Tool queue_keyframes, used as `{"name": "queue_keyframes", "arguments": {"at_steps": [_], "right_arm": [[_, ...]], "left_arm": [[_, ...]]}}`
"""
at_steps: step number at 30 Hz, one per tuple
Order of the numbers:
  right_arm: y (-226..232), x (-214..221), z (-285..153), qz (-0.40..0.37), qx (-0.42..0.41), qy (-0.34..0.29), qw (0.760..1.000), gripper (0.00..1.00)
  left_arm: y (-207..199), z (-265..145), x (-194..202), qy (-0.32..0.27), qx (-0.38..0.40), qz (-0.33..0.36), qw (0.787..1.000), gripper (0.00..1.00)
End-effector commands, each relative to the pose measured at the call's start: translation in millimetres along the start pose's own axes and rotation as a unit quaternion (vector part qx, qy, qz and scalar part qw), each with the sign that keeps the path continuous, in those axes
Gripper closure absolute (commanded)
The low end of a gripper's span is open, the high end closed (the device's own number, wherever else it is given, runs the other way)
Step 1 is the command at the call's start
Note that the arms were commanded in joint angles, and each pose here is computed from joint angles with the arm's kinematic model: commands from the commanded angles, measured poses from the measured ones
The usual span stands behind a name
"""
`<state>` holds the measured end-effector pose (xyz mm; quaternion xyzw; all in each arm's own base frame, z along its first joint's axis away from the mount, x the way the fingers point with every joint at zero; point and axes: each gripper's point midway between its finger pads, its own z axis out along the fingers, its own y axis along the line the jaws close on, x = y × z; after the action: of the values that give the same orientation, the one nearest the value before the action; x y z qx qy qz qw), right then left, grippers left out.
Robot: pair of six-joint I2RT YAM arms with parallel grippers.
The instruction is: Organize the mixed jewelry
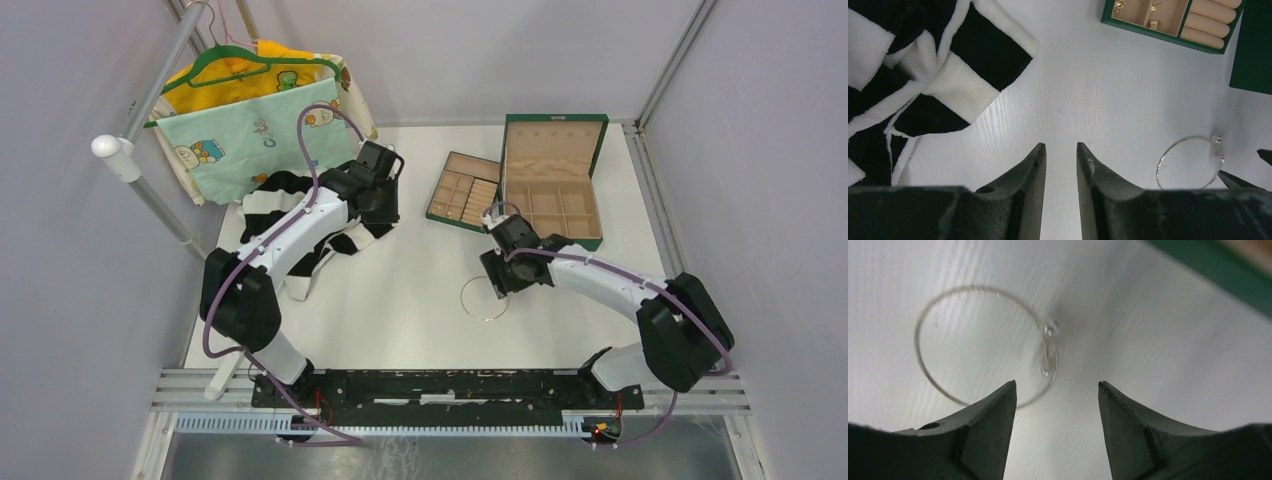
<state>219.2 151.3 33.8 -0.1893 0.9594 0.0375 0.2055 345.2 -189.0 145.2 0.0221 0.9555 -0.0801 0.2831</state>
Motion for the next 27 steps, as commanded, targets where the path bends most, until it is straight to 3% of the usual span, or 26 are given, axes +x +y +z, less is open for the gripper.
{"name": "queue_keyframes", "arguments": {"at_steps": [1,9,16,22,27], "right_arm": [[-5,-61,1,-0.115,0.023,-0.031,0.993,0.33],[21,-83,31,-0.179,-0.038,-0.009,0.983,0.33],[24,-67,48,-0.189,-0.052,0.023,0.980,0.47],[19,-50,48,-0.146,-0.036,0.044,0.988,0.73],[7,-26,40,-0.036,0.015,0.061,0.997,1.00]], "left_arm": [[-11,-6,-21,-0.034,0.025,-0.014,0.999,0.65],[-6,-10,-15,-0.036,0.018,-0.019,0.999,0.65],[-2,-13,-15,-0.042,0.013,-0.026,0.999,0.65],[-3,-11,-16,-0.042,0.012,-0.027,0.999,0.65],[-6,-8,-18,-0.040,0.015,-0.024,0.999,0.65]]}}
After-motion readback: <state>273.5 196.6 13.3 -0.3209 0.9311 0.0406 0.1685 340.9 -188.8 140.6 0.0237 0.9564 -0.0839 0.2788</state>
